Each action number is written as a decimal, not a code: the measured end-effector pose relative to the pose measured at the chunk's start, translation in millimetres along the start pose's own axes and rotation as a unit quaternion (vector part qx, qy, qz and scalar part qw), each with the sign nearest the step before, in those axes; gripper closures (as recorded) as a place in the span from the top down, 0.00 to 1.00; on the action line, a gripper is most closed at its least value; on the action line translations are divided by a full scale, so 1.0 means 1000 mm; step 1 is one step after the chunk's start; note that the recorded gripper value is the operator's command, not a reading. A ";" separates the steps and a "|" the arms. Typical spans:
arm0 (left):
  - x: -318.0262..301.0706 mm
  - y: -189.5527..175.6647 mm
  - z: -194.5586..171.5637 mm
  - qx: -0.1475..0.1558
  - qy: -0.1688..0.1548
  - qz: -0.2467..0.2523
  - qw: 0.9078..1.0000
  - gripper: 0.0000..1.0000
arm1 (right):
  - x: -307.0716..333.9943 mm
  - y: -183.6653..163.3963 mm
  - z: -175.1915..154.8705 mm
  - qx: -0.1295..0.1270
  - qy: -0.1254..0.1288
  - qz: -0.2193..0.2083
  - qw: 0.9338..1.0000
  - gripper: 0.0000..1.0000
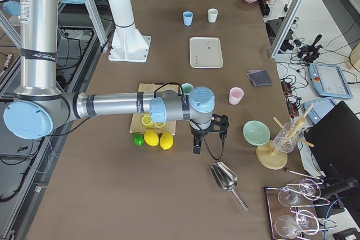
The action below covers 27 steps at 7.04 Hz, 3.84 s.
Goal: Place all cups on tray
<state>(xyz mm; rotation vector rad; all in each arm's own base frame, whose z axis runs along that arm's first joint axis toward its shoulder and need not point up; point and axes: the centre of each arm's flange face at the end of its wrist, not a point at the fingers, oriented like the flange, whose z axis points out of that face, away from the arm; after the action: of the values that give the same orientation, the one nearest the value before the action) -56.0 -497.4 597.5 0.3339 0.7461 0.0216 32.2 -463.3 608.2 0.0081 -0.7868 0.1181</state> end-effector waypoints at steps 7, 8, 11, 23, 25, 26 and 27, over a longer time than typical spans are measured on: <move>-0.001 0.003 0.003 -0.005 0.008 -0.003 1.000 0.98 | -0.002 -0.001 -0.001 0.001 -0.003 -0.002 1.000 1.00; -0.002 0.004 0.004 -0.006 0.008 -0.003 1.000 0.98 | -0.002 -0.001 -0.001 0.001 -0.003 -0.002 1.000 1.00; -0.002 0.004 0.004 -0.006 0.008 -0.004 1.000 0.98 | -0.003 -0.002 -0.002 0.001 -0.004 -0.002 1.000 1.00; 0.160 -0.045 0.026 0.033 0.095 0.044 0.994 0.98 | -0.098 -0.024 -0.015 0.058 -0.044 -0.071 0.995 1.00; 0.215 -0.042 0.043 0.013 0.116 -0.021 0.993 0.98 | -0.132 -0.015 0.002 0.057 -0.064 -0.072 0.994 1.00; 0.240 -0.039 0.051 0.002 0.123 -0.040 0.992 0.98 | -0.153 -0.010 0.012 0.057 -0.075 -0.085 0.992 1.00; 0.252 -0.038 0.054 0.001 0.123 -0.056 0.991 0.98 | -0.171 -0.006 0.021 0.054 -0.083 -0.095 0.991 1.00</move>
<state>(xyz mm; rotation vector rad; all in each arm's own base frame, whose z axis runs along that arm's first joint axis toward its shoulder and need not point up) 161.9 -514.9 455.5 0.2927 1.0087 -0.0447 -102.0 -487.8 502.6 0.1975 -0.9399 -0.0206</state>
